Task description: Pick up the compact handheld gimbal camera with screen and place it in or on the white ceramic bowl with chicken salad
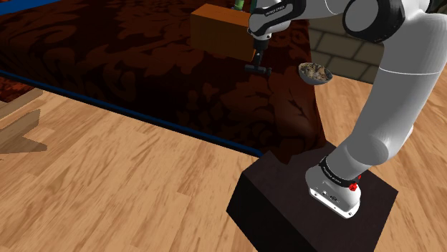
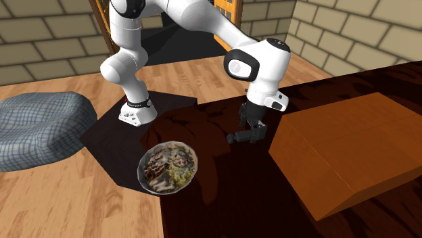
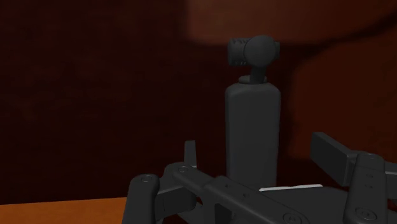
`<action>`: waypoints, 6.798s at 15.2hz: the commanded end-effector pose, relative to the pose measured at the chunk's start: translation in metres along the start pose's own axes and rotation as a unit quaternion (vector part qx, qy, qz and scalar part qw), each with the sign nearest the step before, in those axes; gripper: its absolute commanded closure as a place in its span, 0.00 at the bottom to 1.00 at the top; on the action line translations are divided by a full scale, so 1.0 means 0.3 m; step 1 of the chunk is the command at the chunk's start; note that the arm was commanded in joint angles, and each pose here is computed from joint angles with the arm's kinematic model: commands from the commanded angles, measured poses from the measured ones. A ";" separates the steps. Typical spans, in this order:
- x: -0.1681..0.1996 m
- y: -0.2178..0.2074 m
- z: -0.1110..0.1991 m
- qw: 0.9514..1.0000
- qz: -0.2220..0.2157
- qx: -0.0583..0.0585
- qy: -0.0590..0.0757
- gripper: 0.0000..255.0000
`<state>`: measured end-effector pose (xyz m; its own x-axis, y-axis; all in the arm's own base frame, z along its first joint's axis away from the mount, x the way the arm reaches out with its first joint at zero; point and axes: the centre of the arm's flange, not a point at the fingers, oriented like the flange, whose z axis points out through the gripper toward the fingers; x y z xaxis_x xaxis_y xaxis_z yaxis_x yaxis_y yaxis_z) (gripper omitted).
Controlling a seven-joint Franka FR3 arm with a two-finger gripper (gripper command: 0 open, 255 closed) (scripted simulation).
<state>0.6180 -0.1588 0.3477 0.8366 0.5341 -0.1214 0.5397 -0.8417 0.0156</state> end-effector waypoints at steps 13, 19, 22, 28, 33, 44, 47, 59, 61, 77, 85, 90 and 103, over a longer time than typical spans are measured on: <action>0.000 0.000 0.001 1.000 0.000 0.000 0.000 1.00; -0.013 0.002 -0.104 1.000 0.000 0.000 0.000 1.00; -0.019 0.003 -0.156 1.000 0.000 0.000 0.000 1.00; -0.032 0.004 -0.261 1.000 0.000 0.000 0.000 1.00; -0.043 0.006 -0.348 1.000 0.000 0.000 0.000 1.00; -0.147 0.026 -0.494 1.000 0.000 0.000 0.000 1.00; -0.276 0.053 -0.483 1.000 0.000 0.000 0.000 1.00; -0.792 0.160 -0.442 1.000 0.000 0.000 0.000 1.00; -0.878 0.178 -0.435 1.000 0.000 0.000 0.000 1.00; -1.050 0.215 -0.228 1.000 0.000 0.000 0.000 1.00; -1.039 0.214 -0.143 1.000 0.000 0.000 0.000 1.00; -1.039 0.214 -0.143 1.000 0.000 0.000 0.000 0.00; -1.039 0.214 -0.309 1.000 0.000 0.000 0.000 0.00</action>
<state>0.4003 -0.3720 0.4781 0.8367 0.5342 -0.1211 0.5397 -0.8417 0.0161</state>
